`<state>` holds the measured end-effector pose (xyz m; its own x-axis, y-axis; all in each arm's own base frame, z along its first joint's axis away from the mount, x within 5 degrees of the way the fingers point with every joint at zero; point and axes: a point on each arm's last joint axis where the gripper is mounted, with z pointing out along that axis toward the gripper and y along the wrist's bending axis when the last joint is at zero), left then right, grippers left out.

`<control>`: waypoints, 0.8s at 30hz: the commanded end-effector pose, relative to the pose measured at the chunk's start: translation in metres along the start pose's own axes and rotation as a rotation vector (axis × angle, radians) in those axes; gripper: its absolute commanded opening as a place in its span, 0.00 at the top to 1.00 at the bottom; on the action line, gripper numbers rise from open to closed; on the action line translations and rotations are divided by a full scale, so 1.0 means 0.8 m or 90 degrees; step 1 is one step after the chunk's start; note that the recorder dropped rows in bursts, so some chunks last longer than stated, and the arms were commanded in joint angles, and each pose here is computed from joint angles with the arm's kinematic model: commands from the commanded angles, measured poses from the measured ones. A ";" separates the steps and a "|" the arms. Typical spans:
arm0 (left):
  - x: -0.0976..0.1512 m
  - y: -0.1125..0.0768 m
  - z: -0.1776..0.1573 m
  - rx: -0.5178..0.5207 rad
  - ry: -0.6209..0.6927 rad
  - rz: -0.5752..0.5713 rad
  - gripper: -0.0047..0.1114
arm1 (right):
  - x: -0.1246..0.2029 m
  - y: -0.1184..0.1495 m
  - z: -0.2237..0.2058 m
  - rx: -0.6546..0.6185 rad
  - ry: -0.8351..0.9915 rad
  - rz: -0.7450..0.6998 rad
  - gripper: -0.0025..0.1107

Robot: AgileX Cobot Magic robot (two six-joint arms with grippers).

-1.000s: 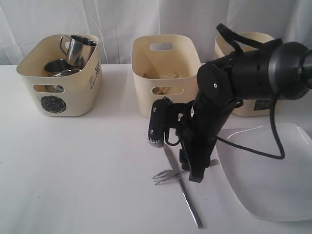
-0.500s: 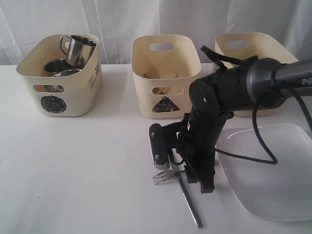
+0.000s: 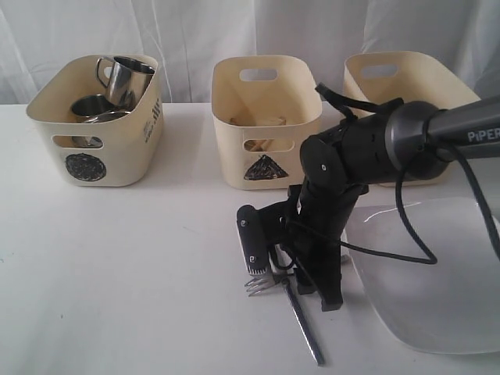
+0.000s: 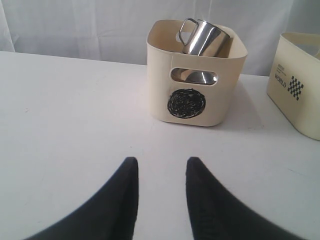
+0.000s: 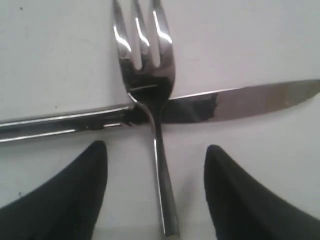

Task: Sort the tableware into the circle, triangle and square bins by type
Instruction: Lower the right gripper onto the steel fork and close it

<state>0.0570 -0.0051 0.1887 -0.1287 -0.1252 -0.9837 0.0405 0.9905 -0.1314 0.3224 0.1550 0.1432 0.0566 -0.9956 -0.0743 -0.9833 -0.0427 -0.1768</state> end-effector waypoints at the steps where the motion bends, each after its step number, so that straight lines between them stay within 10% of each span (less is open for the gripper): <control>1: 0.001 0.000 0.000 -0.001 -0.001 -0.008 0.64 | 0.001 0.002 0.004 -0.009 0.004 -0.007 0.56; 24: 0.001 0.000 0.000 -0.001 -0.001 -0.008 0.64 | 0.003 0.015 0.031 -0.090 0.022 0.010 0.62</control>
<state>0.0570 -0.0051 0.1887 -0.1287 -0.1252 -0.9837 0.0405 0.9905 -0.1314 0.3206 0.1552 0.1333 0.0418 -0.9975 -0.0570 -0.9939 -0.0357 -0.1042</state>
